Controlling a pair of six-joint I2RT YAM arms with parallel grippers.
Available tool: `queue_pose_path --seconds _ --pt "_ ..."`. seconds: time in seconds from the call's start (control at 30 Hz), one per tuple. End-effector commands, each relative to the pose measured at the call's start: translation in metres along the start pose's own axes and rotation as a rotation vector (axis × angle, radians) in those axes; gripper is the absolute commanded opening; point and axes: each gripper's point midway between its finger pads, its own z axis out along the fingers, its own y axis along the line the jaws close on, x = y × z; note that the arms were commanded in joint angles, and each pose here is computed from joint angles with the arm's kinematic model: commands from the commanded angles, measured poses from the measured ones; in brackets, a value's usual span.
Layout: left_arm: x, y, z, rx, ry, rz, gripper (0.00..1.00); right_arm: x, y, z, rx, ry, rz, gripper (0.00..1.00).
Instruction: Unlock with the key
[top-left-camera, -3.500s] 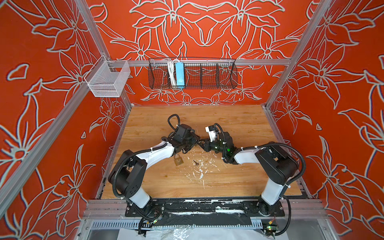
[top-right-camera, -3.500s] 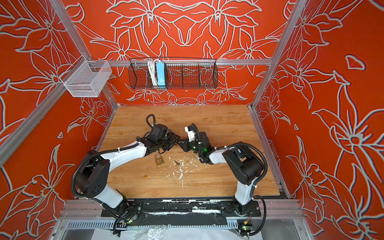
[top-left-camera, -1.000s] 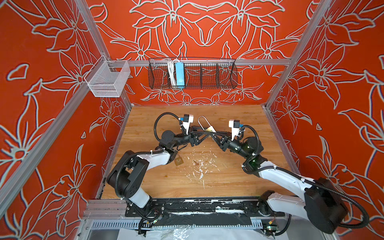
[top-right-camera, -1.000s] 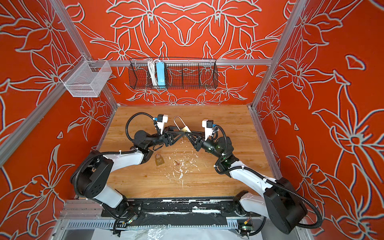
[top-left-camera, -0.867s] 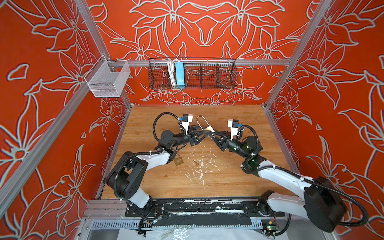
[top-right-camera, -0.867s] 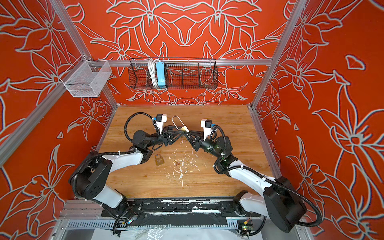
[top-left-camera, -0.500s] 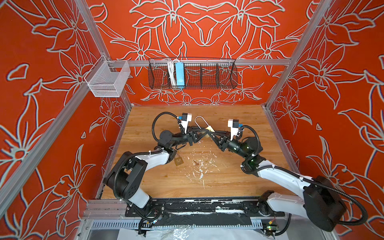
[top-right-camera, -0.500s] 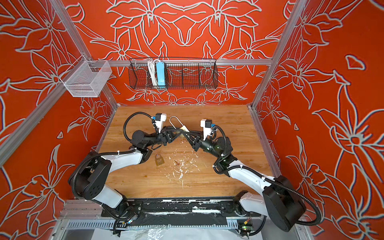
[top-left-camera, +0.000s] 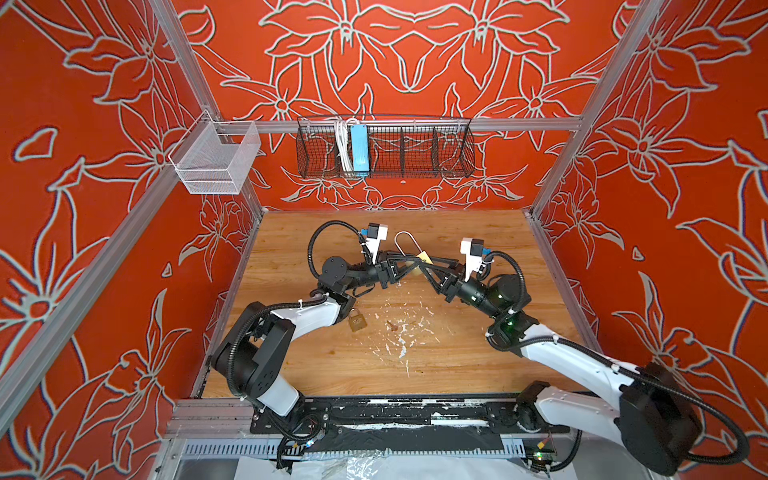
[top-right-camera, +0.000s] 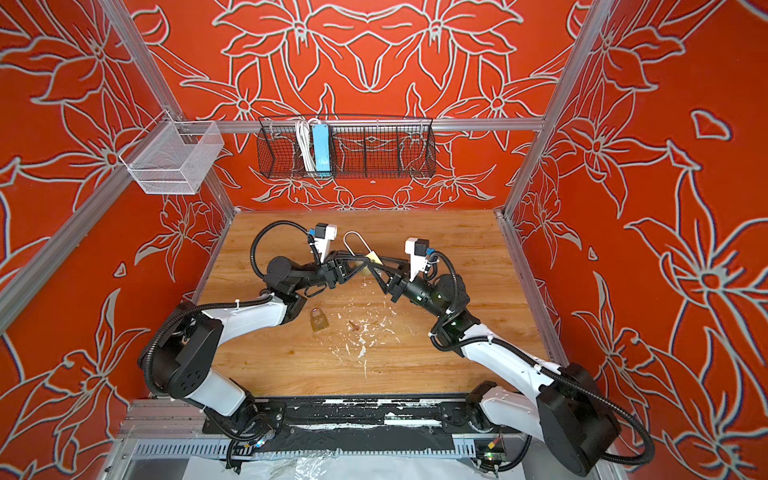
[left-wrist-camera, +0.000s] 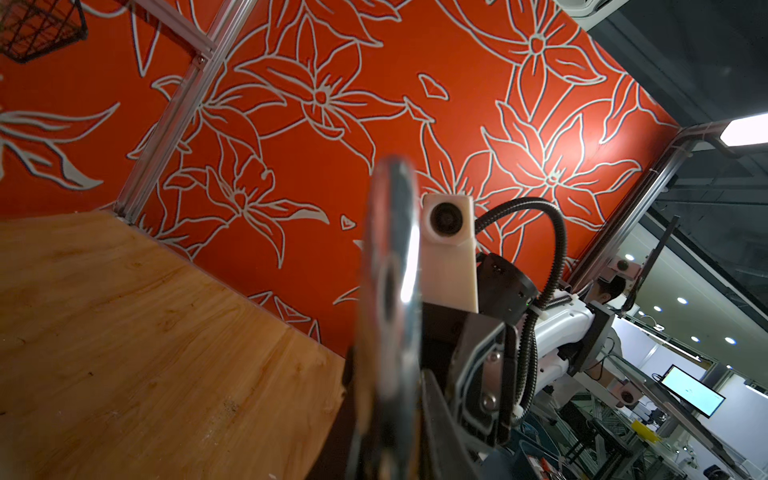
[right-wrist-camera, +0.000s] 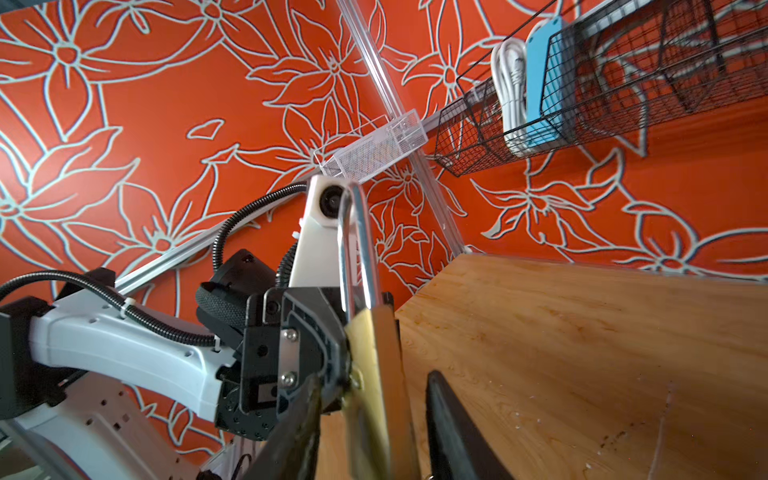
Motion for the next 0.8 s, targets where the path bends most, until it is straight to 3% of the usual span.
queue_pose_path --seconds 0.0,0.23,0.47,0.6,0.77 --pt "-0.002 -0.002 0.004 -0.004 0.027 0.053 0.00 -0.008 0.002 -0.013 0.062 -0.003 -0.074 0.51" --pt "0.018 -0.009 0.011 0.034 0.161 0.112 0.00 -0.024 0.007 -0.021 0.124 0.063 -0.227 0.56" --pt "0.035 -0.021 0.017 0.075 0.220 0.147 0.00 -0.023 0.010 -0.001 0.064 0.143 -0.223 0.53" --pt "0.034 -0.023 0.017 0.074 0.218 0.160 0.00 -0.014 0.001 0.004 0.080 0.180 -0.211 0.42" --pt "0.031 -0.027 0.017 0.076 0.211 0.170 0.00 -0.002 -0.005 0.004 0.080 0.214 -0.186 0.37"
